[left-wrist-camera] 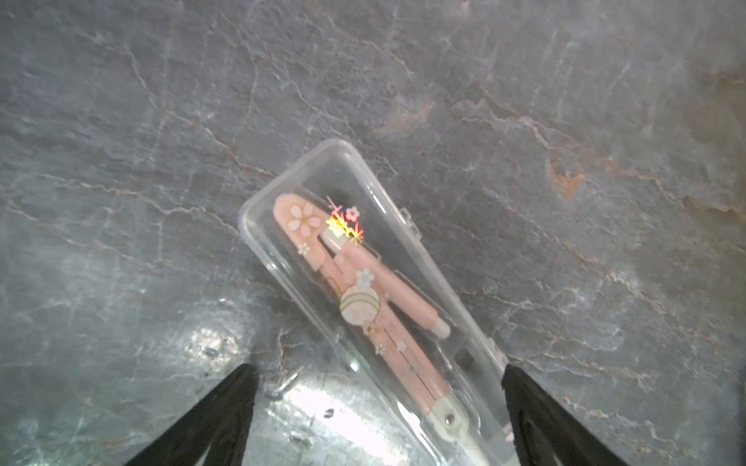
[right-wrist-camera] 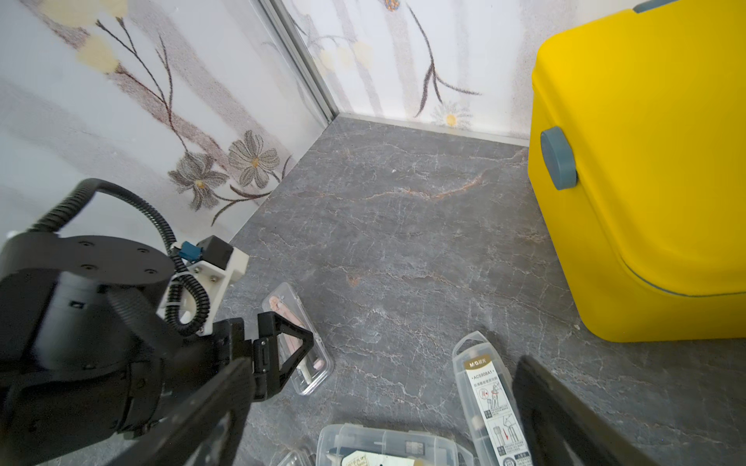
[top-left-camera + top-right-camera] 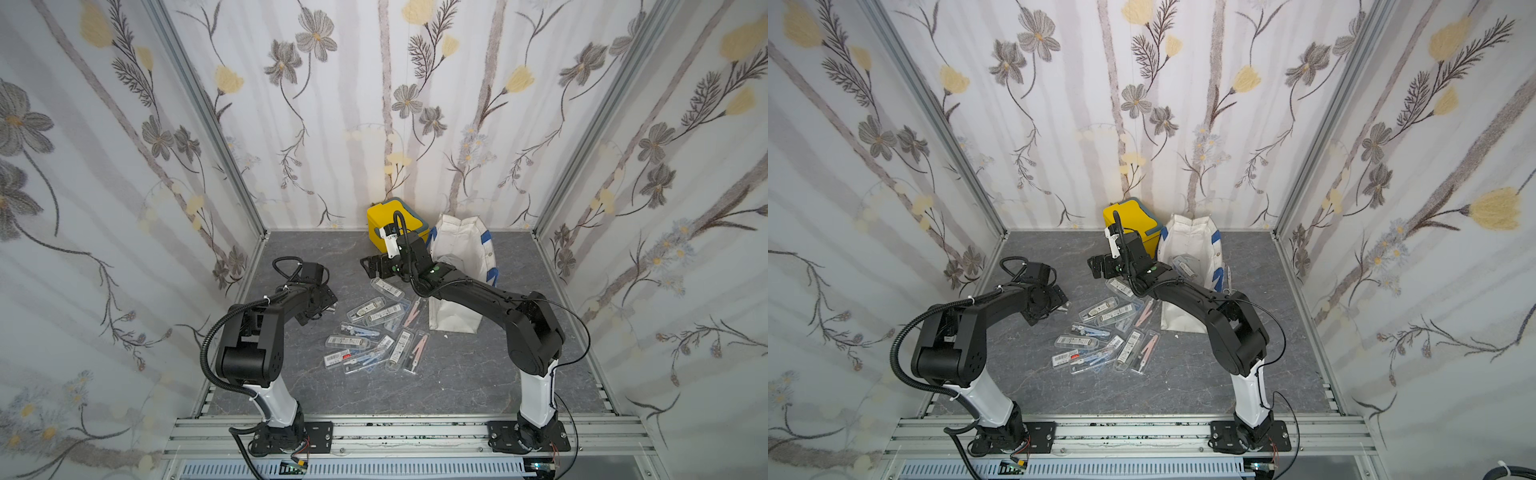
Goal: Put the compass set into the canvas bag
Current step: Pick up the compass set at the center of the board.
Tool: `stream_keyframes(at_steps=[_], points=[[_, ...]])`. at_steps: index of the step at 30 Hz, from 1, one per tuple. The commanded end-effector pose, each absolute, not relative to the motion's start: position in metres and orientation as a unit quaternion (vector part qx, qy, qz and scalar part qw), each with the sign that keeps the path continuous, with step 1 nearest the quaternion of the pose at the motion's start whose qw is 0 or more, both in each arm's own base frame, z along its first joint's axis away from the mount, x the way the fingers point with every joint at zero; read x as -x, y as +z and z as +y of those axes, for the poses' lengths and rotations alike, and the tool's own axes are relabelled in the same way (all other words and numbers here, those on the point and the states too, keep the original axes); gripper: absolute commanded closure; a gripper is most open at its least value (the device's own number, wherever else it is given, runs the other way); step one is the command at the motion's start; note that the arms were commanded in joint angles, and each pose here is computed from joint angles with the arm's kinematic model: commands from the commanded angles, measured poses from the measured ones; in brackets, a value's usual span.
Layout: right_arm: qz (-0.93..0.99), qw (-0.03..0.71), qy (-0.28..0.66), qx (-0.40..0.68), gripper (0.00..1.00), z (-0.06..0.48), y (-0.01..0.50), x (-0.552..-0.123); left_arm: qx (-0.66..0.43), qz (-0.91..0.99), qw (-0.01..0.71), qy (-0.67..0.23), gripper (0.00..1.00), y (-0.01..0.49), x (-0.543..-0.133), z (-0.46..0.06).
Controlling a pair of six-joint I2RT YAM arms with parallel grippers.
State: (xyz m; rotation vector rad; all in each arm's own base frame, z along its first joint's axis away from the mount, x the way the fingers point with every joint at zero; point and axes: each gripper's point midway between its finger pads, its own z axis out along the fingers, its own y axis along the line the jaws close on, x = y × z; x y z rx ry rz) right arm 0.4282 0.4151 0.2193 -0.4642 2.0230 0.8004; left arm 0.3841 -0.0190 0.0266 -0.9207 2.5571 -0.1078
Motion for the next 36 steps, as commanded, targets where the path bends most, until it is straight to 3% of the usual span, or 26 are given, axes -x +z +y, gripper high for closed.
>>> stream_keyframes(at_steps=[1, 7, 13, 19, 21, 25, 31, 36], points=[[0.801, 0.461, 0.33, 0.193, 0.01, 0.417, 0.233, -0.428, 0.351, 0.907, 0.228, -0.048, 0.06, 0.031, -0.399, -0.017], [0.799, 0.462, 0.331, 0.197, 0.0, 0.417, 0.234, -0.428, 0.348, 0.915, 0.201, -0.03, 0.09, 0.014, -0.4, -0.012], [0.795, 0.469, 0.329, 0.2, 0.01, 0.415, 0.24, -0.426, 0.317, 0.934, 0.157, 0.048, 0.15, 0.001, -0.386, 0.005], [0.79, 0.474, 0.333, 0.201, 0.01, 0.414, 0.245, -0.425, 0.281, 0.949, 0.115, 0.086, 0.26, -0.016, -0.378, 0.01], [0.789, 0.476, 0.332, 0.201, 0.01, 0.414, 0.246, -0.425, 0.274, 0.951, 0.113, 0.083, 0.33, -0.019, -0.38, 0.008], [0.789, 0.476, 0.33, 0.203, 0.0, 0.413, 0.247, -0.425, 0.269, 0.952, 0.114, 0.095, 0.37, -0.02, -0.382, 0.01], [0.788, 0.476, 0.333, 0.204, 0.01, 0.415, 0.247, -0.425, 0.266, 0.951, 0.132, 0.083, 0.51, -0.015, -0.391, 0.006], [0.788, 0.468, 0.34, 0.213, 0.0, 0.419, 0.242, -0.422, 0.258, 0.953, 0.143, 0.065, 0.55, -0.013, -0.393, 0.0]])
